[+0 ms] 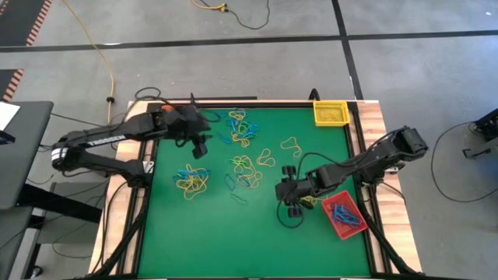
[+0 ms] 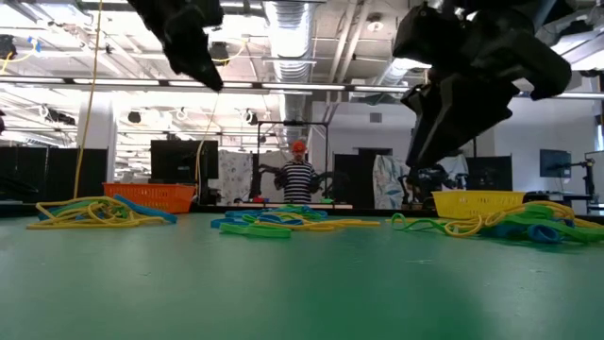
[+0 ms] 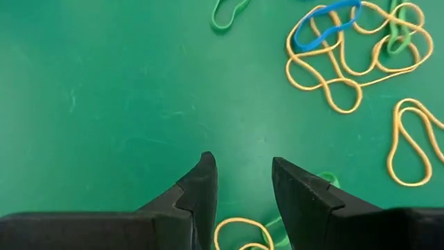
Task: Sort rubber bands into baskets
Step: Put the green rubber band into the orange bin
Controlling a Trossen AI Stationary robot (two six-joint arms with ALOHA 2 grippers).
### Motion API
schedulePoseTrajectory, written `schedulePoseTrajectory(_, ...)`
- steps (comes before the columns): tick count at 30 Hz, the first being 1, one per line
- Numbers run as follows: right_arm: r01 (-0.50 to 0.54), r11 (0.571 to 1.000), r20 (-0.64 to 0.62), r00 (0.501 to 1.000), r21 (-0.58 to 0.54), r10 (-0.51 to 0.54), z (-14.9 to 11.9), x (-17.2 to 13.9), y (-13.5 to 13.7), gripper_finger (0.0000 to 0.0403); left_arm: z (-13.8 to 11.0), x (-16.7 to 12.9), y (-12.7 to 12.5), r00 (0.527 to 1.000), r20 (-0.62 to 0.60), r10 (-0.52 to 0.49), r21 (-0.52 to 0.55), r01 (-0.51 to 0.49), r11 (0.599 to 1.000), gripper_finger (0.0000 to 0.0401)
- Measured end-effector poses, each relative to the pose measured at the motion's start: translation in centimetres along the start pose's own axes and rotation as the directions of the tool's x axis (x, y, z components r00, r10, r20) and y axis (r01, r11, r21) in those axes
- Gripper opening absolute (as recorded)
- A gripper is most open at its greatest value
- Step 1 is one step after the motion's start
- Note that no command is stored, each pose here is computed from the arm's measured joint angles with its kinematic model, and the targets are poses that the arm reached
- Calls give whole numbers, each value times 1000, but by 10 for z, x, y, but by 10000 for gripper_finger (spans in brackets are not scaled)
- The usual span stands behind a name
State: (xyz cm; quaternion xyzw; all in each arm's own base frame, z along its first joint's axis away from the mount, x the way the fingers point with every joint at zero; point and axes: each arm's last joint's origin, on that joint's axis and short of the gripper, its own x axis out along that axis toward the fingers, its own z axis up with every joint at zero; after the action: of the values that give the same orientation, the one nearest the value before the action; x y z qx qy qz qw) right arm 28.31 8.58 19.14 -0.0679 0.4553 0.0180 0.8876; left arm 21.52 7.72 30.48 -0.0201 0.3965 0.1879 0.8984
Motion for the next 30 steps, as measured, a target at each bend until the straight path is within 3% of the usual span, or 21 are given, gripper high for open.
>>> schedulePoseTrajectory(6,-8,1000,36,999,-13,8,3,-1,2,166,-3,39,-27,968,-142,-208,18,212,977,124)
schedulePoseTrajectory(9,-12,999,43,999,-32,14,4,-2,5,166,-7,62,-56,925,-222,-308,85,334,939,124)
schedulePoseTrajectory(15,-13,999,52,999,-46,16,4,-2,5,166,-25,104,-121,866,-345,-363,286,465,838,124)
schedulePoseTrajectory(22,-13,999,51,999,-48,15,4,-2,5,166,-41,133,-175,859,-322,-398,413,505,758,124)
schedulePoseTrajectory(27,-13,999,52,999,-46,16,4,-2,5,166,-47,138,-188,905,-291,-310,495,419,761,124)
schedulePoseTrajectory(30,-14,999,55,998,-46,16,5,-2,5,166,-48,139,-189,896,-298,-329,487,440,755,124)
